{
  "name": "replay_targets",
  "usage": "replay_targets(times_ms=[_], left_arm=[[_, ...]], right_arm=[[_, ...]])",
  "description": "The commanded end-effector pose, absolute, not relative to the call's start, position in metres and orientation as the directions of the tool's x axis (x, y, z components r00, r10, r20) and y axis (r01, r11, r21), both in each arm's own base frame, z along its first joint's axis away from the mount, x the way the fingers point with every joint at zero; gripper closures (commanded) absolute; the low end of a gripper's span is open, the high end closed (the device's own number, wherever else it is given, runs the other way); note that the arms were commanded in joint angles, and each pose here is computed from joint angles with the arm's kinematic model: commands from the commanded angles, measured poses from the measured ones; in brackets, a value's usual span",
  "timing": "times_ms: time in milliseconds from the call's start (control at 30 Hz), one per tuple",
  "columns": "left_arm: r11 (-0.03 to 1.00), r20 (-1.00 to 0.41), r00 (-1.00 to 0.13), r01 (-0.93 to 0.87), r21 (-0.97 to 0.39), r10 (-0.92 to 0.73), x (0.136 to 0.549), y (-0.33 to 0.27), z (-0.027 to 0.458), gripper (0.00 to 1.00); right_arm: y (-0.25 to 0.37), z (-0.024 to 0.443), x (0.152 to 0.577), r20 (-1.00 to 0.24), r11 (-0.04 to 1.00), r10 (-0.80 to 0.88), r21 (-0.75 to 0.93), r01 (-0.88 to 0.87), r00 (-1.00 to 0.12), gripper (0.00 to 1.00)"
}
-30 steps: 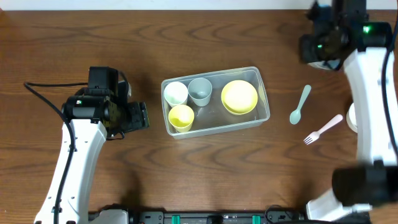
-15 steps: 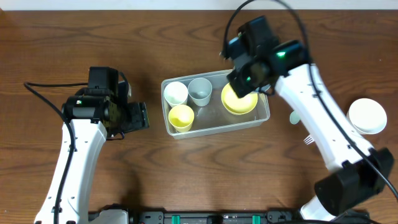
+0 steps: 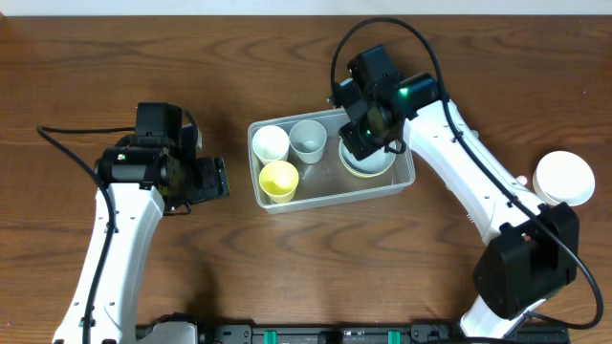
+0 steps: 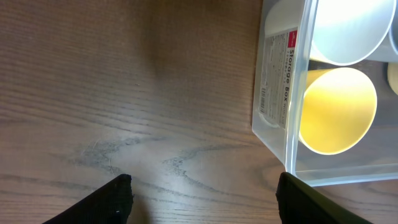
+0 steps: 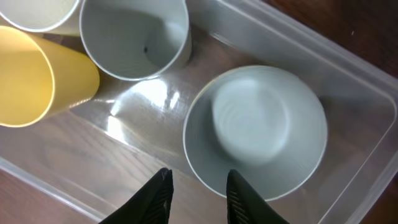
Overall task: Pack container
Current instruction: 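Stack the grey-white bowl onto the yellow bowl in the box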
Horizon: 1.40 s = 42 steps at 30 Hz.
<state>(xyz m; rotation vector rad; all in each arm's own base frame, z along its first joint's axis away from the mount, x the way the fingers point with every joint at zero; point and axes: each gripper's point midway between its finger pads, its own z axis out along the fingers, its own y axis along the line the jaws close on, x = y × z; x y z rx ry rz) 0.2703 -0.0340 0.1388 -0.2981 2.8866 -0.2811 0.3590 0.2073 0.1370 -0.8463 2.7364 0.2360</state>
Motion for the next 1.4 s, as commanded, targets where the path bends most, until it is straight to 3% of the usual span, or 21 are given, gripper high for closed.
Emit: replay_targets(times_ms=[0, 133, 233, 367, 567, 933, 1200, 1367], left_arm=[[0.962, -0.207, -0.955, -0.166, -0.218, -0.212, 0.269, -0.035, 0.141, 0.25], [0.962, -0.207, -0.955, -0.166, -0.218, -0.212, 0.269, -0.035, 0.141, 0.25], [0.962, -0.207, -0.955, -0.166, -0.218, -0.212, 0.269, -0.035, 0.141, 0.25], [0.962, -0.207, -0.955, -0.166, -0.218, -0.212, 0.269, -0.035, 0.141, 0.25], [0.962, -0.207, -0.955, -0.166, -0.218, -0.212, 0.269, -0.035, 0.141, 0.25], [0.962, -0.207, -0.955, -0.166, -0.218, -0.212, 0.269, -0.035, 0.141, 0.25], [0.962, -0.207, -0.955, -0.166, -0.218, -0.212, 0.269, -0.035, 0.141, 0.25], [0.962, -0.206, -0.955, -0.166, -0.218, -0.212, 0.269, -0.035, 0.141, 0.25]], right_arm=[[0.21, 0.135, 0.357, -0.296, 0.815, -0.534, 0.069, -0.575, -0.792, 0.7], [0.184, 0.142, 0.369, -0.297, 0.884, -0.453, -0.029, -0.466, -0.841, 0.74], [0.133, 0.167, 0.388, -0.374, 0.976, -0.216, -0.113, -0.187, -0.902, 0.72], [0.083, 0.188, 0.398, -0.424, 0.998, 0.023, -0.04, 0.044, -0.905, 0.76], [0.037, 0.156, 0.381, -0.25, 0.984, 0.178, 0.066, 0.167, -0.952, 0.79], [0.058, 0.082, 0.342, -0.093, 0.988, 0.106, 0.121, 0.094, -0.99, 0.78], [0.111, 0.086, 0.322, -0.065, 0.938, -0.122, 0.318, -0.136, -0.99, 0.77], [0.122, 0.088, 0.309, -0.025, 0.918, -0.152, 0.367, -0.151, -0.988, 0.77]])
